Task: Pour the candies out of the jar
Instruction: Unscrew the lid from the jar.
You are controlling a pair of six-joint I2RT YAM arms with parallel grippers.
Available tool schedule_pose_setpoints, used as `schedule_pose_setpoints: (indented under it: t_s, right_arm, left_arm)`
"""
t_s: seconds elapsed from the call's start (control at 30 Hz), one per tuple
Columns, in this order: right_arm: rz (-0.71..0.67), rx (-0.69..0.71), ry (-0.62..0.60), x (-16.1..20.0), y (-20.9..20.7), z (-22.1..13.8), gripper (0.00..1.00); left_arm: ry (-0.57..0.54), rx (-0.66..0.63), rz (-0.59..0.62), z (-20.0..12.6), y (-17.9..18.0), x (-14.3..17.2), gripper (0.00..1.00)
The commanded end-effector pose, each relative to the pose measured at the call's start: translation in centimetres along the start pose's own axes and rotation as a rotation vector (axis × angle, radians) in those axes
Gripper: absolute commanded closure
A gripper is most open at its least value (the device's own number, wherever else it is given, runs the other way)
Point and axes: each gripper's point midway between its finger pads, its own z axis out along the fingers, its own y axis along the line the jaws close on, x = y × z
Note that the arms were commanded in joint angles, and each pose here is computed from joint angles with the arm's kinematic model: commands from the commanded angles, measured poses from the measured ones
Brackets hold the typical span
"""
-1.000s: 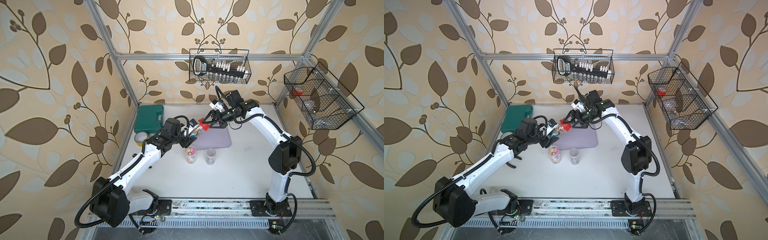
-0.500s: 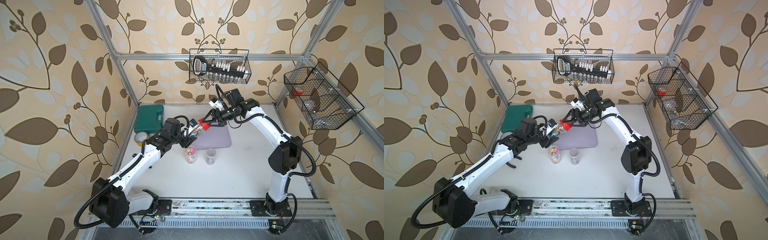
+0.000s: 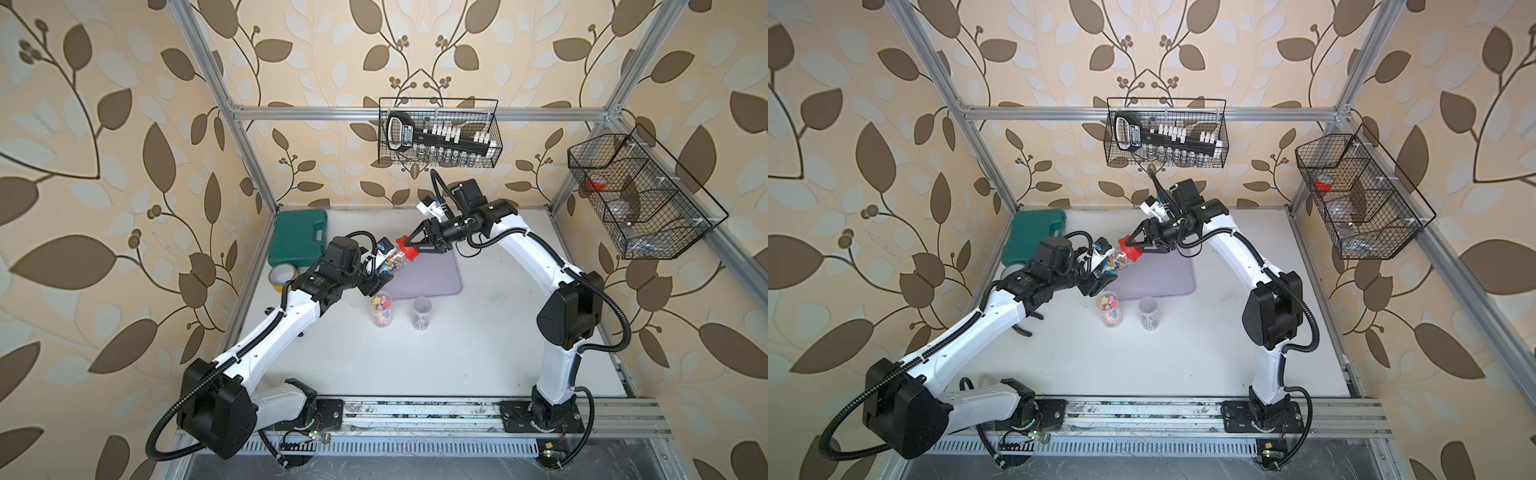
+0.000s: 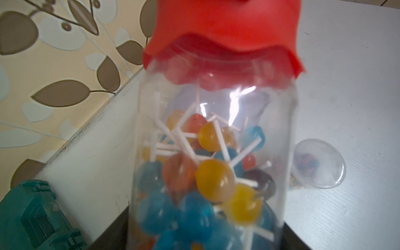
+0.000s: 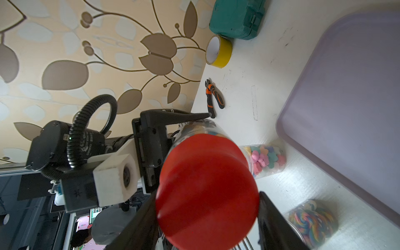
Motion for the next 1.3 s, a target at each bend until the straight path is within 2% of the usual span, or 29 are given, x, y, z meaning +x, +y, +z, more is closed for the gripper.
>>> schedule_pose_setpoints:
  t_s: [0.0, 0.4, 0.63, 0.97, 1.27]
  right_arm:
    - [-0.066, -0.044, 0.020, 0.7, 0.6, 0.3, 0.43]
    - [-0.275, -0.105, 0.018, 2.5, 1.4, -0.2, 0.54]
    - [-0.492, -0.232, -0.016, 4.6, 3.9, -1.4, 0.54]
    - [-0.697, -0.333, -0.023, 6.5, 5.0, -1.9, 0.53]
    - [-0.763, -0.334, -0.041, 7.0, 5.2, -2.5, 0.53]
  left_arm:
    - [-0.161, 0.019, 0.023, -1.8, -0.5, -4.2, 0.38]
    - [-0.180, 0.112, -0.024, -1.5, -1.7, -4.8, 0.36]
    - [-0.230, 0.236, -0.090, -1.9, -2.3, -6.2, 0.36]
    - [-0.286, 0.491, -0.169, -3.3, -3.9, -8.0, 0.36]
    - [-0.279, 0.539, -0.172, -3.8, -4.4, -7.8, 0.35]
